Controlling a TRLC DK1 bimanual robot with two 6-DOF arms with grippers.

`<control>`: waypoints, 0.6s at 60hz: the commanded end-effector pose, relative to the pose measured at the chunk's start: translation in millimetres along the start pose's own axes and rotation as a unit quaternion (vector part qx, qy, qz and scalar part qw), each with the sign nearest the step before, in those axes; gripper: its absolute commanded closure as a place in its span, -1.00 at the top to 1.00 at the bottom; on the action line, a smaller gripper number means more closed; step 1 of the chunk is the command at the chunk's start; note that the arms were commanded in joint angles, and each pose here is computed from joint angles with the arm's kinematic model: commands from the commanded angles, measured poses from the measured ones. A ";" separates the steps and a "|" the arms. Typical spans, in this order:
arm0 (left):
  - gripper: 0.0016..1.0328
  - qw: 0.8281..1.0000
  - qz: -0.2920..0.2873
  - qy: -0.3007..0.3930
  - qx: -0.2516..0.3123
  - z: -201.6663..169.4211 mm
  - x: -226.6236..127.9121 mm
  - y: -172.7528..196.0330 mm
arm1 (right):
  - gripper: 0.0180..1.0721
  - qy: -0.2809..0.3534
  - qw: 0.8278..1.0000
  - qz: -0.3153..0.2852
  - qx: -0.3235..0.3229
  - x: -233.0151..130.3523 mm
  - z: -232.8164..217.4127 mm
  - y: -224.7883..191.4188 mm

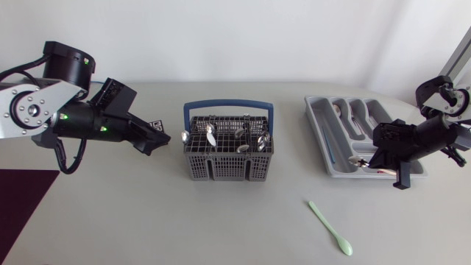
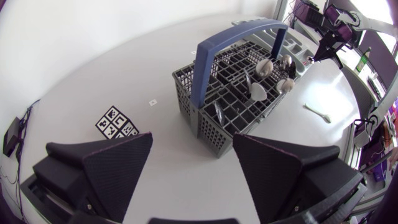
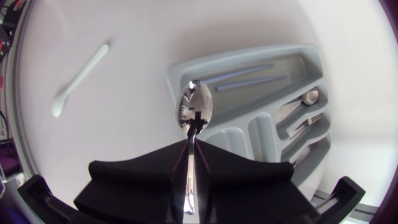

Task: Transfer all utensils from the basket to the drawer tray.

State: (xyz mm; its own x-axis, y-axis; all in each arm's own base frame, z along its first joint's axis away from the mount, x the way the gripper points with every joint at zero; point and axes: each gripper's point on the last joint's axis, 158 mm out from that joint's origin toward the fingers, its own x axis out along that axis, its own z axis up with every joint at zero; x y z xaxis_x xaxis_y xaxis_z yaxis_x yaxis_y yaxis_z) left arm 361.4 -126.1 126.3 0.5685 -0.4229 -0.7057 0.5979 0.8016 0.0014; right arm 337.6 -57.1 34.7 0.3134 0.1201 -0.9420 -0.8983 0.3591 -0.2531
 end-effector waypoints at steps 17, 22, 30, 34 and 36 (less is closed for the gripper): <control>0.77 1.000 -0.010 -0.005 -0.009 10.2 5.7 -2.2 | -0.81 0.041 0.992 -0.072 -0.099 22.6 -66.4 -77.5; 0.77 1.000 -0.013 -0.004 -0.009 10.4 7.2 -4.9 | -0.81 0.047 0.992 -0.065 -0.102 30.9 -75.4 -79.9; 0.77 1.000 -0.017 -0.005 -0.008 12.0 9.4 -6.9 | -0.81 0.047 0.991 -0.046 -0.115 37.9 -80.0 -63.5; 0.77 1.000 -0.023 -0.006 -0.010 13.2 11.3 -8.3 | -0.81 0.046 0.992 -0.037 -0.116 41.4 -80.3 -55.8; 0.77 1.000 -0.026 -0.005 -0.010 13.7 13.0 -9.5 | -0.80 0.045 0.992 -0.033 -0.115 43.2 -80.5 -51.9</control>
State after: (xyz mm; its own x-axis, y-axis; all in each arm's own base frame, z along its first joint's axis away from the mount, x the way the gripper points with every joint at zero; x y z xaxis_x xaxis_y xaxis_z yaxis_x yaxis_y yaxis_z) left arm 362.2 -137.1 120.1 0.5412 -0.4478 -0.7117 0.6098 0.7918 -0.0345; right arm 386.8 -147.3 3.4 0.3929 0.0037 -0.9196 -0.9059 0.1737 -0.3863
